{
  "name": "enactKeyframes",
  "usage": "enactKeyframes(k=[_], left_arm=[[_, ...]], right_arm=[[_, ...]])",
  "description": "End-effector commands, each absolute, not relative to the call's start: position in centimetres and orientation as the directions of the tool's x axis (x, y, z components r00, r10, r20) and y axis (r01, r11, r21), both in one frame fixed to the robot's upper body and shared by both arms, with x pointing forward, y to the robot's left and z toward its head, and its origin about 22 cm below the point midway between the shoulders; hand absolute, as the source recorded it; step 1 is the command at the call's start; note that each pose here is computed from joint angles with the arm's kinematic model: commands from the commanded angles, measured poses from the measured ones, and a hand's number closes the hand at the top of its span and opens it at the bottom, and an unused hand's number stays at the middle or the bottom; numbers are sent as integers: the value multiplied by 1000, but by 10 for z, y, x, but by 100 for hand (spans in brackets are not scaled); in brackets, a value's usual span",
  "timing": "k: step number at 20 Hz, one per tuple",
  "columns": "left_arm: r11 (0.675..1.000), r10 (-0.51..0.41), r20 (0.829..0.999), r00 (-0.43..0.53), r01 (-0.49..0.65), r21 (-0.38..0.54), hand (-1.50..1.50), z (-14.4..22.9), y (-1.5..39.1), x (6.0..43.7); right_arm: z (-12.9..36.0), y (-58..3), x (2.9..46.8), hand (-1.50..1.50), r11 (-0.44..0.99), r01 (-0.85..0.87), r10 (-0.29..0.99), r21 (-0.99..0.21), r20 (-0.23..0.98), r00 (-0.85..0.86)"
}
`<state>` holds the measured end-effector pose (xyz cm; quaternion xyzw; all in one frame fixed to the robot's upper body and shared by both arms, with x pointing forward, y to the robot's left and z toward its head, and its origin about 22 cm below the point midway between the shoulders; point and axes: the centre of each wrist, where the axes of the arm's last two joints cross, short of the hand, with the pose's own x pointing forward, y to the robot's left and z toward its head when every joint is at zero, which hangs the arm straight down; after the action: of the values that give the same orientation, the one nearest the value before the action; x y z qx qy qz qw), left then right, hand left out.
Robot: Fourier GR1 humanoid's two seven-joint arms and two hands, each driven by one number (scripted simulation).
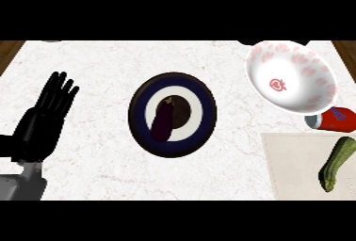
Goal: Pick the squash from the placemat and place it in the bowl
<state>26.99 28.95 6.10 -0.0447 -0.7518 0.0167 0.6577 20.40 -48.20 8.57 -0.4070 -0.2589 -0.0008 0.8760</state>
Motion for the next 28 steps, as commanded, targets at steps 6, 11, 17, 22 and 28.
enactKeyframes(k=[6, 11, 17, 22, 28], left_arm=[[995, 97, 987, -132, 45, -92, 0, 69, 281, 279], [995, 99, 988, -115, 28, -96, 0, 53, 297, 273], [995, 94, 989, -118, 26, -92, 0, 50, 280, 270], [996, 88, 990, -115, 14, -87, 0, 55, 293, 276], [995, 95, 986, -138, 11, -95, 0, 62, 279, 273]], right_arm=[[187, -466, 267, -150, 835, -101, 289, -541, 275, 917], [174, -453, 284, -150, 843, -91, 244, -530, 227, 943], [143, -441, 283, -150, 863, -65, 223, -501, 261, 939], [134, -408, 273, -150, 859, -62, 217, -508, 251, 943], [95, -395, 257, -150, 793, -34, 267, -609, 297, 917]])
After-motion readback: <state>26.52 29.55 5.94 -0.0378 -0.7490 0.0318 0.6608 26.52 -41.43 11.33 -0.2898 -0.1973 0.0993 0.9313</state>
